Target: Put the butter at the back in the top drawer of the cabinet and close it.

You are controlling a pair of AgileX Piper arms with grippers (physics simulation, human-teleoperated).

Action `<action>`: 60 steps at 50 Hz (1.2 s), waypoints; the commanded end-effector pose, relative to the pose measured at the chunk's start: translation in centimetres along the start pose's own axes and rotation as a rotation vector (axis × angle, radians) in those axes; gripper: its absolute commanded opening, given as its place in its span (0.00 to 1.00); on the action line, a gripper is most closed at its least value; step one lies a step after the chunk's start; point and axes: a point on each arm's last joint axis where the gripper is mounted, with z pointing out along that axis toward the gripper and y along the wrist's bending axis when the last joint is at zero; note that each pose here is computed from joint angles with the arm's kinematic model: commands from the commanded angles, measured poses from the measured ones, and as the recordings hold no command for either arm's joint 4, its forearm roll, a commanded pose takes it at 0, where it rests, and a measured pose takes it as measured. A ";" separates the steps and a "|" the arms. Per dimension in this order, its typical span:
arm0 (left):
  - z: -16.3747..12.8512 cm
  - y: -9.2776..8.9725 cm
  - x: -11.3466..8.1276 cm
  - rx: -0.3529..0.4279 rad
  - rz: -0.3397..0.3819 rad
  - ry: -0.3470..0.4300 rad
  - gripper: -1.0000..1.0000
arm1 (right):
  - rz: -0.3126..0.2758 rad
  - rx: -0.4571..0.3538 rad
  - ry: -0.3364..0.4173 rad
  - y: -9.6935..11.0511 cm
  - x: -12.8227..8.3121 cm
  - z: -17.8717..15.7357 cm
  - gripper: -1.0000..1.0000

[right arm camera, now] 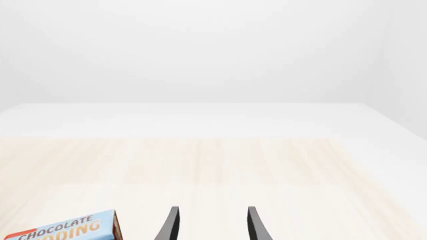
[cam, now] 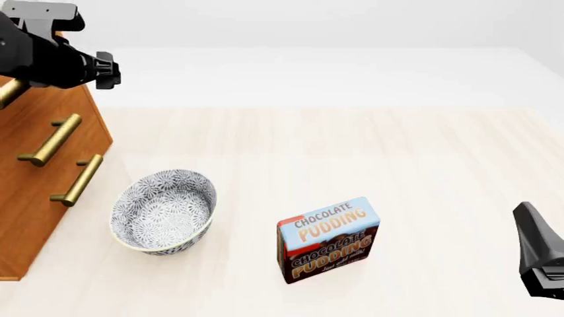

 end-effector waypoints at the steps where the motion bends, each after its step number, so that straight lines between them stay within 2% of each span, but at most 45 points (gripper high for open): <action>1: -0.4 -1.2 1.8 0.054 -0.074 0.073 1.00 | 0.000 0.000 0.000 0.0 0.0 0.0 1.00; 14: -4.4 -2.0 1.5 0.084 -0.047 0.009 1.00 | 0.000 0.000 0.000 0.0 0.0 0.0 1.00; 26: -6.4 -2.7 1.9 0.109 -0.040 -0.007 1.00 | 0.000 0.000 0.000 0.0 0.0 0.0 1.00; 60: -4.8 -2.5 2.2 0.097 -0.051 0.011 1.00 | 0.000 0.000 0.000 0.0 0.0 0.0 1.00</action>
